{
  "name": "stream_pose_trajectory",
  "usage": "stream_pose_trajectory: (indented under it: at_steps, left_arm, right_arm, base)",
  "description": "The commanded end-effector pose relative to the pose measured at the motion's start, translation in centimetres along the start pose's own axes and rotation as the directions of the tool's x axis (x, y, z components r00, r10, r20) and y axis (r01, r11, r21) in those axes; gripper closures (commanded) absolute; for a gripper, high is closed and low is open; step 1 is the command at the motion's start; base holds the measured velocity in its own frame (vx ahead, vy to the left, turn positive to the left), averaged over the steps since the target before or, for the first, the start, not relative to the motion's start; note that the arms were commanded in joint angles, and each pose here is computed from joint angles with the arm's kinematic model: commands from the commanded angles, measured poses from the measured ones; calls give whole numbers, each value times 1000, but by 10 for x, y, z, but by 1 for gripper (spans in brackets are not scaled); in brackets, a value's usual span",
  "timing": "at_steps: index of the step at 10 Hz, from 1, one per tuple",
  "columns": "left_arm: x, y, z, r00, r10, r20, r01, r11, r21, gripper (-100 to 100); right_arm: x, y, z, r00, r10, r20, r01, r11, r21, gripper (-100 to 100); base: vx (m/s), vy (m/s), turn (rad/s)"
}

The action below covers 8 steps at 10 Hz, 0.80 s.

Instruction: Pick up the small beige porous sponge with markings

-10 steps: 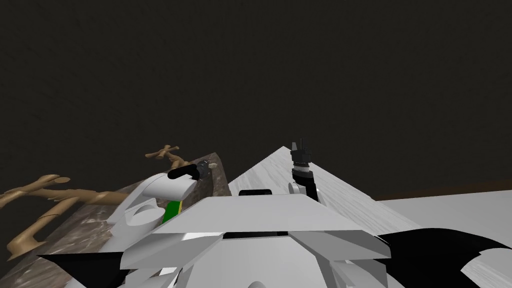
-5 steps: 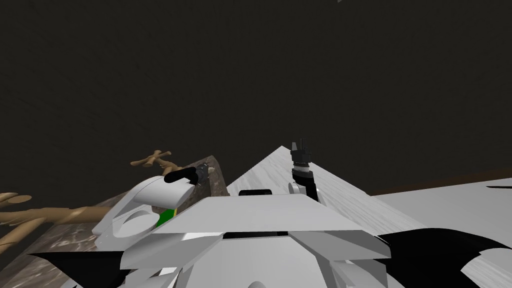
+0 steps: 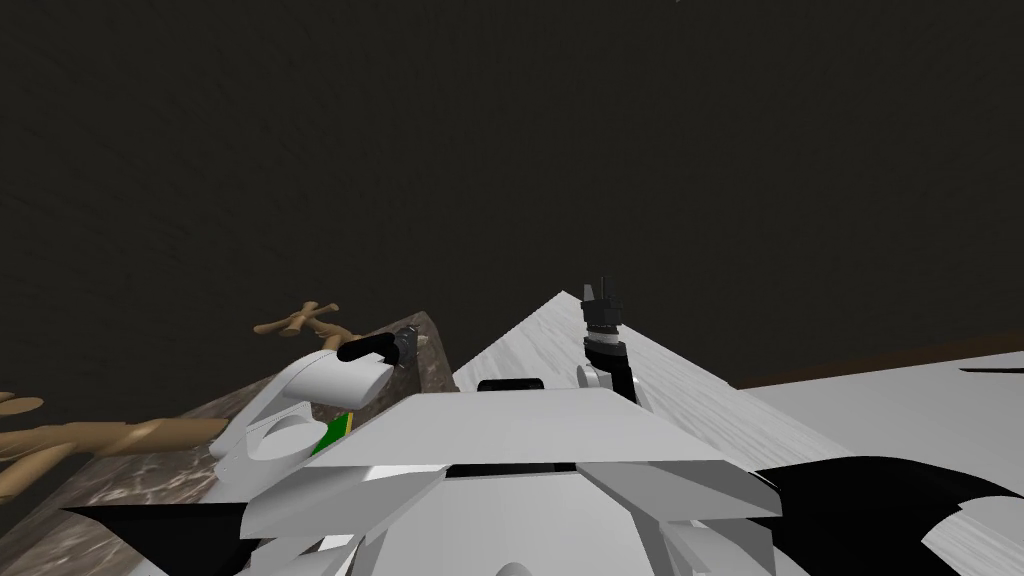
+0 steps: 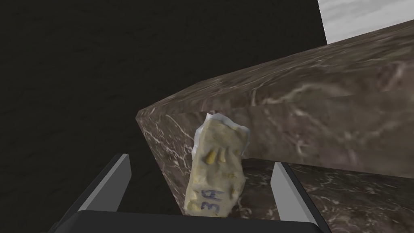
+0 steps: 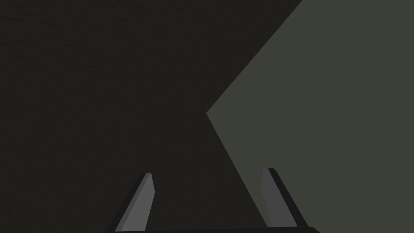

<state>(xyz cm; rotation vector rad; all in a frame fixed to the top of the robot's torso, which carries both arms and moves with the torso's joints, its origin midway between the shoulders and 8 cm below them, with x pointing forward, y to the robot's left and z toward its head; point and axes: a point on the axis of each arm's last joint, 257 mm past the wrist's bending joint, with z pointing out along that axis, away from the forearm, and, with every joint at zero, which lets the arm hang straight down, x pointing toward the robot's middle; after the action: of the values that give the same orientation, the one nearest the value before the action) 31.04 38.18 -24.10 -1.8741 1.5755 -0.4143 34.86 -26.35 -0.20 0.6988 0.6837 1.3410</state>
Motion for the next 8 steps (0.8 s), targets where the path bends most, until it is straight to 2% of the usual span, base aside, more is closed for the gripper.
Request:
stream_pose_trajectory:
  at_steps: [1,2,6,7,8]
  left_arm:
    - [0,0,0,1000,0,0,0,1000,0,-100]
    - [0,0,1,1000,1,-1,-1,1000,1,100]
    - [0,-1,0,1000,2,0,-2,1000,2,100]
    - [0,-1,0,1000,1,0,-1,1000,2,0]
    - [2,-1,-8,1000,3,-2,-3,1000,0,100]
  right_arm:
    - [0,0,0,1000,0,0,0,1000,0,0]
    - [0,0,0,1000,0,0,0,1000,0,0]
    - [0,0,0,1000,0,0,0,1000,0,0]
    - [0,0,0,1000,0,0,0,1000,0,0]
    - [0,0,0,1000,0,0,0,1000,0,0]
  base:
    - [0,0,0]
    - [0,0,0]
    - [0,0,0]
    - [0,0,0]
    - [2,1,34]
